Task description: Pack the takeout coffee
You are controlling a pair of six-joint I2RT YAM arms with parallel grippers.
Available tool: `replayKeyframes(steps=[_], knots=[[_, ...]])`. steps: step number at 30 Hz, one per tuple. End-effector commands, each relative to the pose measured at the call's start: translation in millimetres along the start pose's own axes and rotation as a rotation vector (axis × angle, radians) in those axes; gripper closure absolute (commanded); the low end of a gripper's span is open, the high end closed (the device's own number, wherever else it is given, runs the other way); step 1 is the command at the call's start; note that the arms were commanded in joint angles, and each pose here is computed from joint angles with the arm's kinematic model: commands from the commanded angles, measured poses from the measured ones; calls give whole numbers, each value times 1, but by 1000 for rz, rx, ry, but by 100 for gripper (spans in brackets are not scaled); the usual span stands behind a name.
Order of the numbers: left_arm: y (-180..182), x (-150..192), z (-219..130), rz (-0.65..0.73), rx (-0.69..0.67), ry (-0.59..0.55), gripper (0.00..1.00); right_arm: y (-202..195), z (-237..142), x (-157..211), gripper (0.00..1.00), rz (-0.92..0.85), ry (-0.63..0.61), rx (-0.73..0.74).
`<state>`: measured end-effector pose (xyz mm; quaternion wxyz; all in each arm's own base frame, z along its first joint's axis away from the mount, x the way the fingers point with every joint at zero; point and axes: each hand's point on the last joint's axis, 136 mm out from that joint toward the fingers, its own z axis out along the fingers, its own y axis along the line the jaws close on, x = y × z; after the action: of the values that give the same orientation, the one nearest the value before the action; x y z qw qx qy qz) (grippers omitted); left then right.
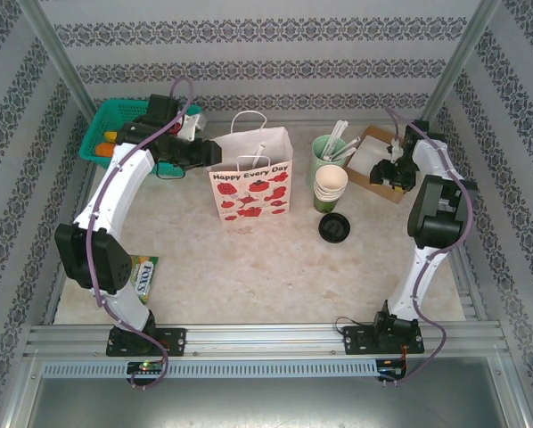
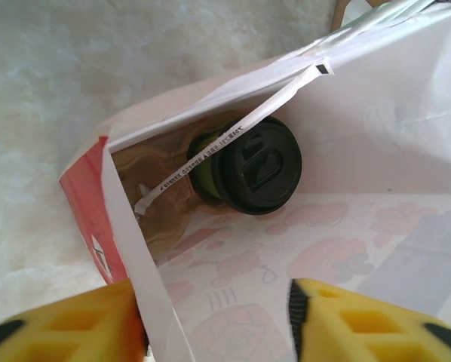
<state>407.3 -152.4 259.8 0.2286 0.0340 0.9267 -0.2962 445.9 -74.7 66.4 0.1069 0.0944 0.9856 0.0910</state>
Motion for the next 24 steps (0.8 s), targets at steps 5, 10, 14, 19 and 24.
replayKeyframes(steps=[5, 10, 14, 19, 24], knots=[[-18, -7, -13, 40, 73, -36, 41, 14, 6, 13, 56, -11, 48, -40], [-20, -8, -17, 46, 79, -61, 35, 29, 4, 29, 73, -14, 51, -39], [-23, -9, -19, 44, 94, -84, 28, 39, 4, 45, 79, -3, 57, -18], [-25, -8, -21, 43, 105, -108, 19, 50, 7, 63, 85, 49, 61, 5], [-22, -4, -21, 34, 99, -117, 7, 64, 10, 79, 87, 73, 67, 12]])
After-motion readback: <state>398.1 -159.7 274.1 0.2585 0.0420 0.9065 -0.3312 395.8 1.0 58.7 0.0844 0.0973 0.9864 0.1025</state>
